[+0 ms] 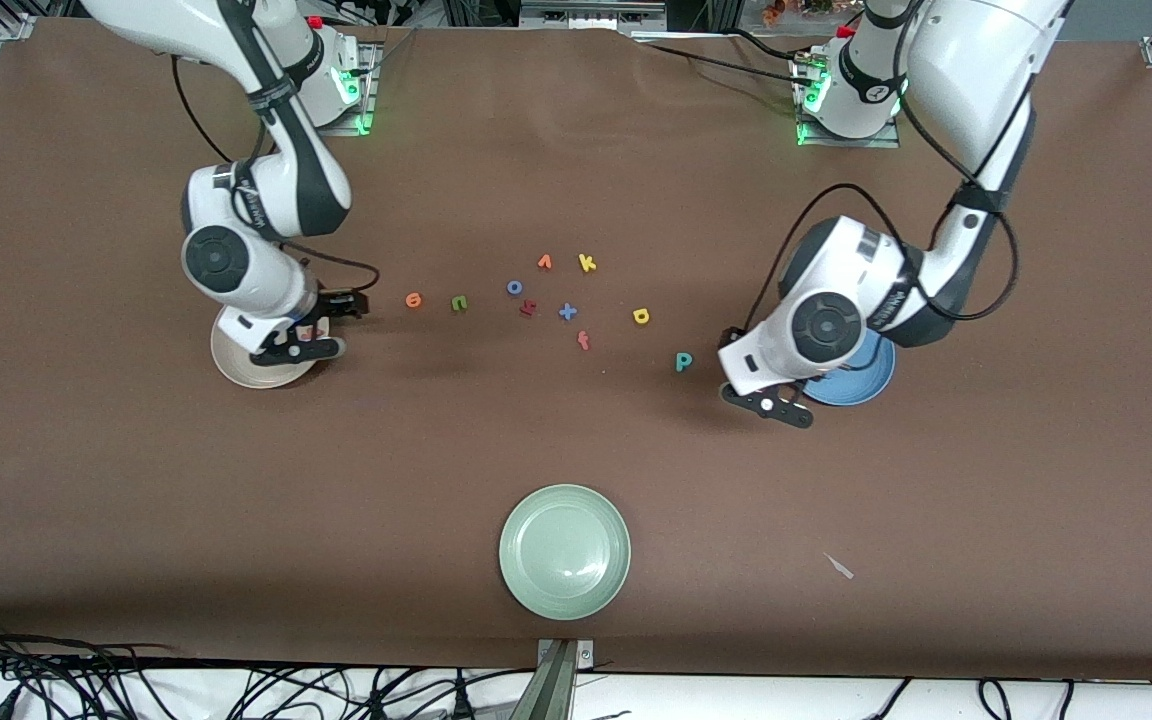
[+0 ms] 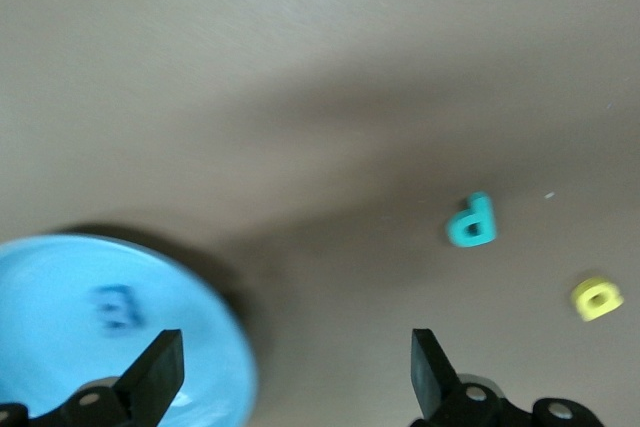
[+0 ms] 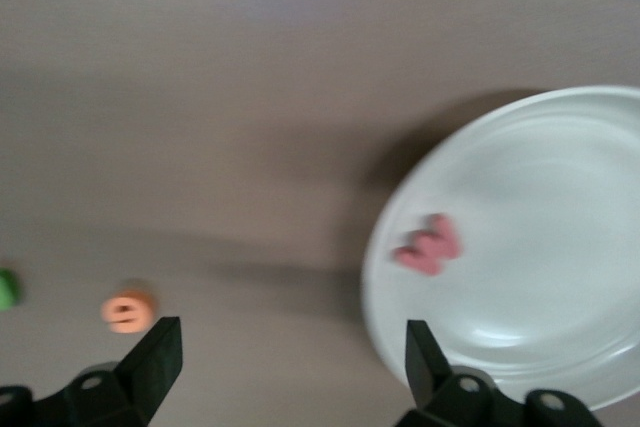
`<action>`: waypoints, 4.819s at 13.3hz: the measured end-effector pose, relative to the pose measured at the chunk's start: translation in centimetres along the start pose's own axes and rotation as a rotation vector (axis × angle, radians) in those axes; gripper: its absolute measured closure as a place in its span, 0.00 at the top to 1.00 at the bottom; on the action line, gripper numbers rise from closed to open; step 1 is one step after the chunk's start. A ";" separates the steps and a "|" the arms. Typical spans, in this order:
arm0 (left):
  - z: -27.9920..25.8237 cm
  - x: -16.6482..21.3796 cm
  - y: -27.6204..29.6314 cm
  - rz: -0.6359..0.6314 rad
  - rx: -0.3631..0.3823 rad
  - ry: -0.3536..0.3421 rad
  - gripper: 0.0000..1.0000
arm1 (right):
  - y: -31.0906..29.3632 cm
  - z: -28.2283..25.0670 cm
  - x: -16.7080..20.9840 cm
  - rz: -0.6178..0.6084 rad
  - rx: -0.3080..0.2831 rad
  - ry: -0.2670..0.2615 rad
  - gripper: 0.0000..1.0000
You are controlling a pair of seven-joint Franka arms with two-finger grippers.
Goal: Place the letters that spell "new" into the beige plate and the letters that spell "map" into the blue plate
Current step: 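Grasp the orange e with the right gripper while the left gripper grasps the p, then drop the e on the white plate while the left gripper drops the p, then grasp the green u with the right gripper while the left gripper grasps the o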
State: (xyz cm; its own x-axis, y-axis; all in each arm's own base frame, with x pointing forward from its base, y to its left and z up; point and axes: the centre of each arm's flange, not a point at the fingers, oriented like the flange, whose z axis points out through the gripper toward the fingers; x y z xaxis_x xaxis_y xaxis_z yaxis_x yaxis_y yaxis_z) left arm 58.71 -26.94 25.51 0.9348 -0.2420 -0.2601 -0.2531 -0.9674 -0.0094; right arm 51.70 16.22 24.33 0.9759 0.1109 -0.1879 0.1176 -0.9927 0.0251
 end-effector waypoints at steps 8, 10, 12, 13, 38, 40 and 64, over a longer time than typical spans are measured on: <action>6.7 1.6 8.8 -0.165 -0.054 0.074 1.00 | -5.4 3.6 -3.7 0.128 0.039 0.094 1.00; 7.5 1.7 8.7 -0.168 -0.053 0.063 0.95 | -7.1 4.8 -4.5 0.144 0.047 0.098 1.00; 8.0 1.7 8.6 -0.169 -0.052 0.056 0.89 | -8.5 5.7 -5.0 0.143 0.047 0.093 1.00; 8.2 1.7 8.6 -0.169 -0.051 0.052 0.84 | -8.8 6.1 -5.1 0.139 0.045 0.090 1.00; 5.2 0.2 -15.3 -0.022 -0.016 -0.113 0.29 | -8.4 7.7 -4.8 0.148 0.045 0.089 0.29; 6.2 -1.4 -14.5 -0.008 -0.010 -0.148 0.29 | -8.4 7.4 -4.6 0.148 0.046 0.092 0.29; 4.3 -5.9 12.2 -0.286 -0.059 -0.003 1.00 | -6.0 -4.2 1.6 -0.132 -0.030 -0.018 1.00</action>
State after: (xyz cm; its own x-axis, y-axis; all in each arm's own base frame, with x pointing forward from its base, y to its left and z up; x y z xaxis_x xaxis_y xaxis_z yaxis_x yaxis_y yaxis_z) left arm 48.98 -37.01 22.77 0.9654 0.0415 -0.2575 0.0360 -0.9990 -0.0261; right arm 53.29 22.53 28.02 0.9481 0.2389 -0.2096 0.2502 -0.9678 0.0287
